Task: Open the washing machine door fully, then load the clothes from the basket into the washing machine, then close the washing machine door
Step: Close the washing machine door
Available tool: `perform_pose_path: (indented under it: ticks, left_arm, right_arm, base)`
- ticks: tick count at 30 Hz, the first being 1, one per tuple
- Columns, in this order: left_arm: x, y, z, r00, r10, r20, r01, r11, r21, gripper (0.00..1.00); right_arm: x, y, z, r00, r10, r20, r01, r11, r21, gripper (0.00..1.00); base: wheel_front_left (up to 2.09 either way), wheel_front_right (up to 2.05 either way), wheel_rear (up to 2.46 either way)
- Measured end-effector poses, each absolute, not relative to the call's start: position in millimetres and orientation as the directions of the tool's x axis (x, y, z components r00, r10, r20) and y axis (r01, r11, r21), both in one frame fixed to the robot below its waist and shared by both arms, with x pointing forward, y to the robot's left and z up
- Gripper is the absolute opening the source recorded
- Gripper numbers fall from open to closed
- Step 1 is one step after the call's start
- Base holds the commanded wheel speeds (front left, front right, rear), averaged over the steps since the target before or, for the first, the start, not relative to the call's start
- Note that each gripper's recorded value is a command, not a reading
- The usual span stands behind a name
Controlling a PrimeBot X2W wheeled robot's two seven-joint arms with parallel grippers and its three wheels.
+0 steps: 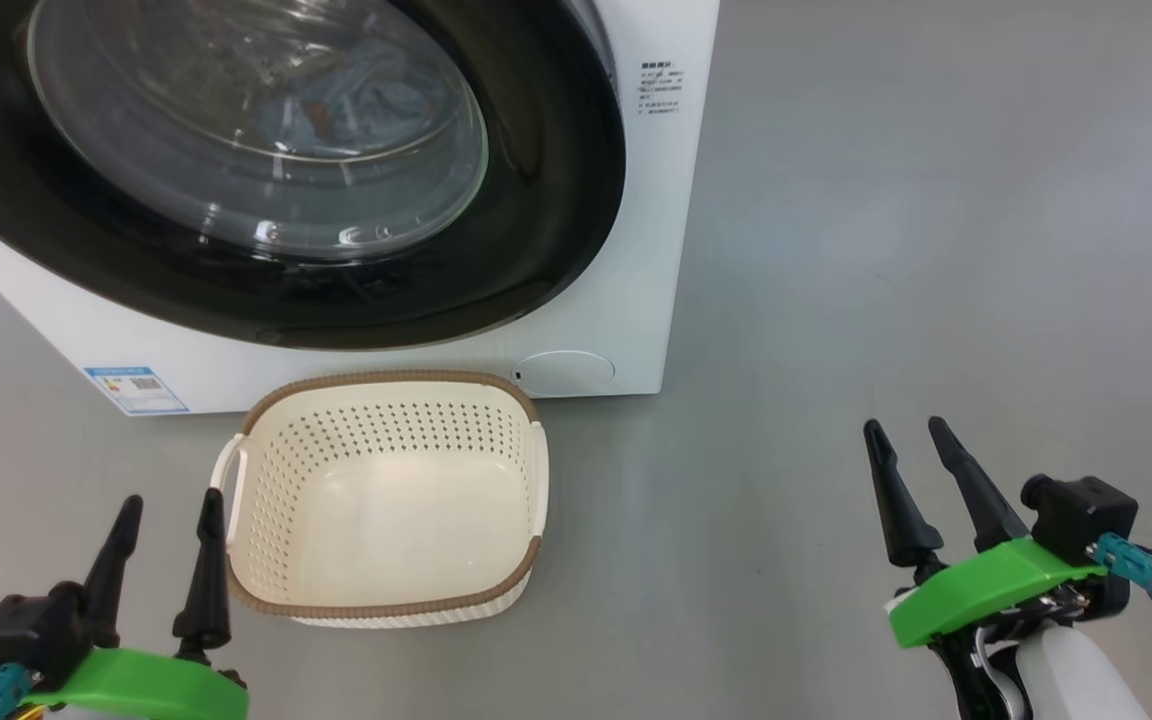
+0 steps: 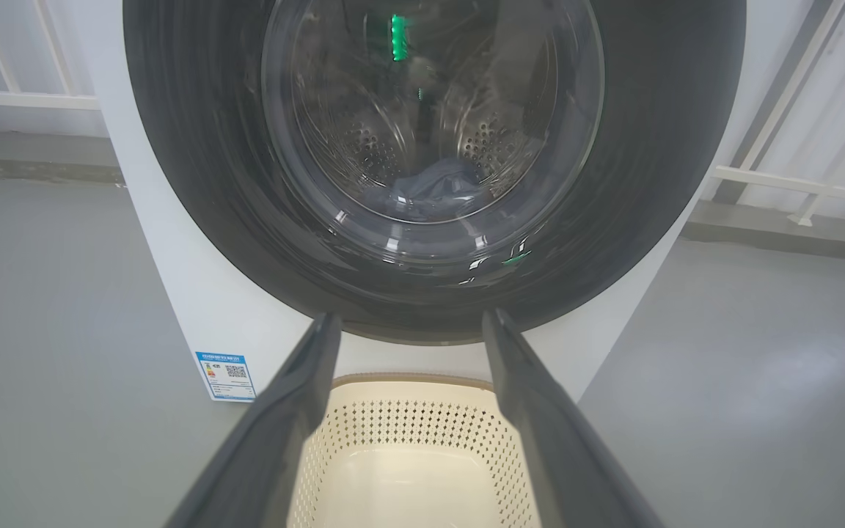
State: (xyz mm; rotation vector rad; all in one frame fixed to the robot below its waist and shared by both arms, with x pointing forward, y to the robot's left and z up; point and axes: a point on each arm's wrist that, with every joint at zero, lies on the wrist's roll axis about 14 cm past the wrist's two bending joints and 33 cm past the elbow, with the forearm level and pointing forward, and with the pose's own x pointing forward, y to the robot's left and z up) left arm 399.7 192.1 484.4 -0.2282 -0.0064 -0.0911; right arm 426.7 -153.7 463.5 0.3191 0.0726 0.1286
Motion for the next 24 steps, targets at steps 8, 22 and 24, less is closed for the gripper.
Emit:
perform_pose_path:
  ticks: [8,22,24]
  left_arm:
    - [391,193,482,0.996,-0.091,0.006,0.090,0.972,-0.218,1.00]
    - [381,196,485,0.997,-0.081,0.014,0.082,0.973,-0.216,1.00]
    - [381,196,487,0.997,-0.080,0.018,0.082,0.974,-0.213,1.00]
  right_arm:
    - [410,-167,460,0.993,0.102,-0.063,-0.077,0.946,0.316,1.00]
    - [392,-188,460,0.997,0.043,-0.060,-0.022,0.950,0.311,1.00]
    - [389,-189,460,0.997,0.040,-0.062,-0.019,0.950,0.311,1.00]
  base:
    - [0.00,0.00,0.00]
    - [0.00,0.00,0.00]
    - [0.00,0.00,0.00]
